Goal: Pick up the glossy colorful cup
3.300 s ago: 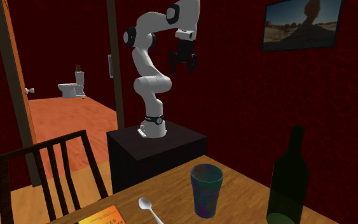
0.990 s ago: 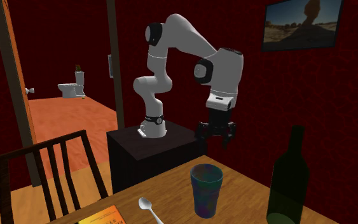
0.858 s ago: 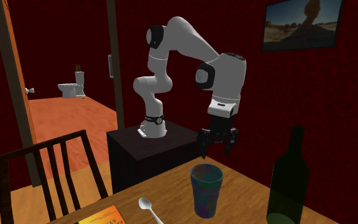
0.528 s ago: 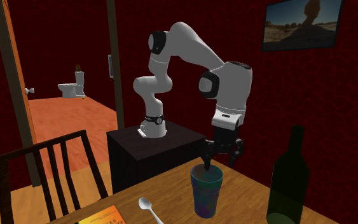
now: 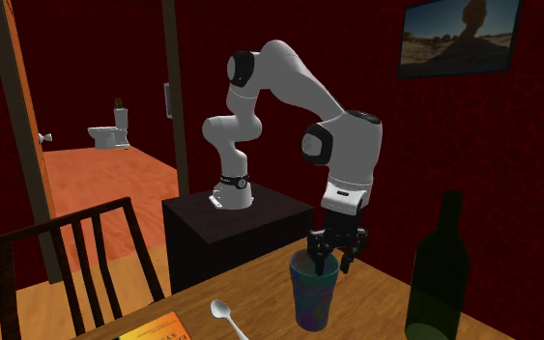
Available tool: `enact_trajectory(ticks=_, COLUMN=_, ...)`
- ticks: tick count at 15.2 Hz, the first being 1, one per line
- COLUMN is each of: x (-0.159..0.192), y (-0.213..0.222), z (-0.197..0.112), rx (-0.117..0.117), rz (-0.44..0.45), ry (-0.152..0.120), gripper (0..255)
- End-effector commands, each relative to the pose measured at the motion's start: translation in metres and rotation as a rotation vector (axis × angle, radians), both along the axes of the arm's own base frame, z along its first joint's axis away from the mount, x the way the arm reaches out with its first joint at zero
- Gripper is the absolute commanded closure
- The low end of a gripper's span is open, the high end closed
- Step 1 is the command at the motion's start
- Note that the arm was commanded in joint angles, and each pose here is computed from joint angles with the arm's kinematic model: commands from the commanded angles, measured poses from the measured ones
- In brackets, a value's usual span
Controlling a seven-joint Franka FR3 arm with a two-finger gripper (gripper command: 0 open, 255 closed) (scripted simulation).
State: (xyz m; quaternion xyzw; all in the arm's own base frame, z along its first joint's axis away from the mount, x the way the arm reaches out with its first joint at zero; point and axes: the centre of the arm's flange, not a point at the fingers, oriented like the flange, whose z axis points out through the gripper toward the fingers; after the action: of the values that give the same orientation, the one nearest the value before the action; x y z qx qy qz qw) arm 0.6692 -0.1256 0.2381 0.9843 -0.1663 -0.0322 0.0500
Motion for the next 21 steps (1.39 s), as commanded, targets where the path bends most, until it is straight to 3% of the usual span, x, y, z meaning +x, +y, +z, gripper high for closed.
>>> enact_trajectory(ticks=1, x=0.0, y=0.0, z=-0.001, rx=0.0, rz=0.0, ry=0.0, gripper=255)
enact_trajectory(ticks=9, x=0.0, y=0.0, z=-0.001, rx=0.0, rz=0.0, ry=0.0, gripper=255)
enact_trajectory(ticks=21, x=0.0, y=0.0, z=0.063, rx=0.0, rz=0.0, ry=0.0, gripper=255)
